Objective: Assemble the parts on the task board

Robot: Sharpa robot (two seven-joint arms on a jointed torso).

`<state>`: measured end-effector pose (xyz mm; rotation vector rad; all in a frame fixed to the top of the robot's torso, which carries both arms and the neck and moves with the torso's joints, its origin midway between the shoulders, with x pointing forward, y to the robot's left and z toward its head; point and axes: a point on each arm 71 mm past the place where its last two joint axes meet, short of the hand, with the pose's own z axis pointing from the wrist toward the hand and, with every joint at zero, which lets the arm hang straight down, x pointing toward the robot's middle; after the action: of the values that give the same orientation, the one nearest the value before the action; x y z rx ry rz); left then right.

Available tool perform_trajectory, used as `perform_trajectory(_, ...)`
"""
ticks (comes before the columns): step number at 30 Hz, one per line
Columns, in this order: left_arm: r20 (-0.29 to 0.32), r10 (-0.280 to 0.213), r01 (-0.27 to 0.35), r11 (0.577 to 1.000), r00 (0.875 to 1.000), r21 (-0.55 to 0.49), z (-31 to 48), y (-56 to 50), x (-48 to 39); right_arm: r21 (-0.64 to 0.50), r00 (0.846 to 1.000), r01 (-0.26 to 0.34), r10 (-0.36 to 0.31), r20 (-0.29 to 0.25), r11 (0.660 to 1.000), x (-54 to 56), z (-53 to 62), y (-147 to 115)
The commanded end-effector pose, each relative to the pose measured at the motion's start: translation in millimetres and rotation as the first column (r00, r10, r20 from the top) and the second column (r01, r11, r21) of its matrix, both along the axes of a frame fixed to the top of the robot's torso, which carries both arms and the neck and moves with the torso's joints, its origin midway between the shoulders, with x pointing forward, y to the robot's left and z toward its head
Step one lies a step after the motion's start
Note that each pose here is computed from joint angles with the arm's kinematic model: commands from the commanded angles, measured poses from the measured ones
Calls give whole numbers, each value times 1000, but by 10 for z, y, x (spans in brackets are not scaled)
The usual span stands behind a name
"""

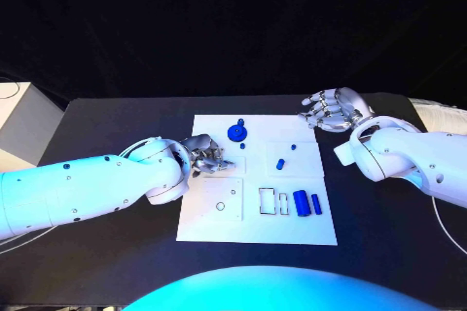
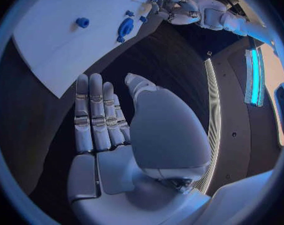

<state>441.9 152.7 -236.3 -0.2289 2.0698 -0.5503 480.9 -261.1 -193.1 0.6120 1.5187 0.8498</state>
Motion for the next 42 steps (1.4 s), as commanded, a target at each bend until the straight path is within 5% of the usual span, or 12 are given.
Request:
perform_trajectory(1, 1, -17, 17, 1000, 1000, 10, -10, -25, 5, 8, 1000, -6, 6, 11, 1000, -1, 8, 7)
perform_trajectory(23, -63, -54, 56, 998, 997, 33, -67, -101, 19, 8, 1000, -18, 19, -26, 1000, 0, -19, 28)
perform_trajectory(42, -168, 12, -31, 993, 986, -114, 2, -96, -24, 7, 998, -32, 32, -48, 999, -8, -59, 42)
